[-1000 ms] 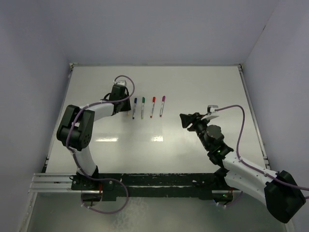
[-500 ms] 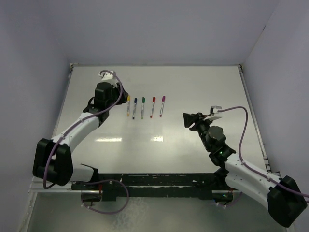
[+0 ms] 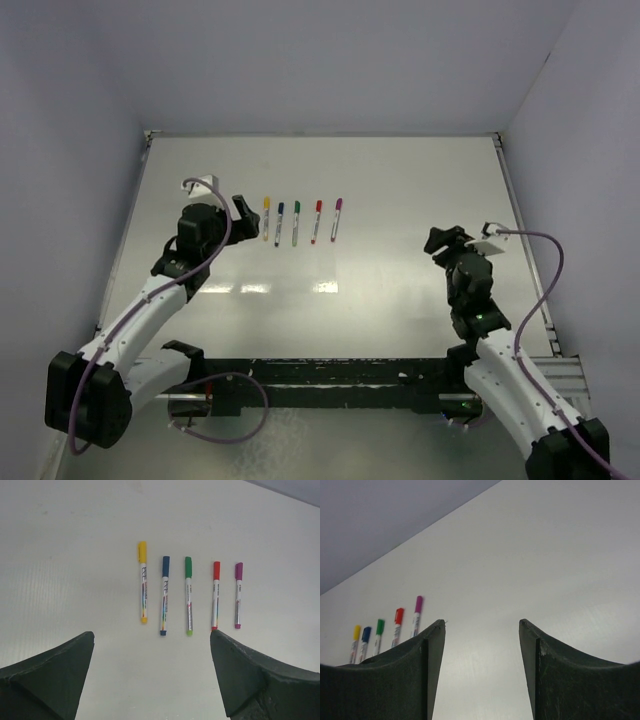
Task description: Insert the pens into the pen caps
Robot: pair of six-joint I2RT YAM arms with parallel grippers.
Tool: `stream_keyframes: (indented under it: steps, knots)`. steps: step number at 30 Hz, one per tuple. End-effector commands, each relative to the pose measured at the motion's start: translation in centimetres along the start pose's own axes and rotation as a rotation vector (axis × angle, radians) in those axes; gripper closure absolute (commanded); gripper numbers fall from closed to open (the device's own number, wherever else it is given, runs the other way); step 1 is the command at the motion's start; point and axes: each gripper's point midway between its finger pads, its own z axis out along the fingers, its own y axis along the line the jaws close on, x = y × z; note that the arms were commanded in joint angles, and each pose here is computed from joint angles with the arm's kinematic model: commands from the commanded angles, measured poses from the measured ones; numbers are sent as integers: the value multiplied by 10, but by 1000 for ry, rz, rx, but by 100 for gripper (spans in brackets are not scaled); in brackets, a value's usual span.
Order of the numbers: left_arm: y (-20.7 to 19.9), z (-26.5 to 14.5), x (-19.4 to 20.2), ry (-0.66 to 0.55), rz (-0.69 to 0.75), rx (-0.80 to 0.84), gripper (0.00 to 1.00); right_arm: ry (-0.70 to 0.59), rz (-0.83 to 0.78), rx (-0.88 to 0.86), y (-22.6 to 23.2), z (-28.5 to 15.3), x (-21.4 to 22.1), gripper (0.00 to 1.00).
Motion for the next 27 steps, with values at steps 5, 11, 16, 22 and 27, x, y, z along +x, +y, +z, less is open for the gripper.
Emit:
stream_keyframes:
  steps: [5,11,16,22,27]
  knots:
    - [24,-27,-3,-62,11,-102,1,25,150,18,-30,15,-20,36]
    - [31,-30,-1,-121,24,-107,1,-20,130,-29,-28,11,-33,36]
    - [45,-27,3,-124,39,-176,1,-31,109,-19,-32,6,-35,35]
    - [45,-23,10,-107,46,-172,1,-22,117,-26,-31,6,-31,35]
    - [45,-25,8,-137,44,-157,1,-9,119,-32,-29,8,-29,35]
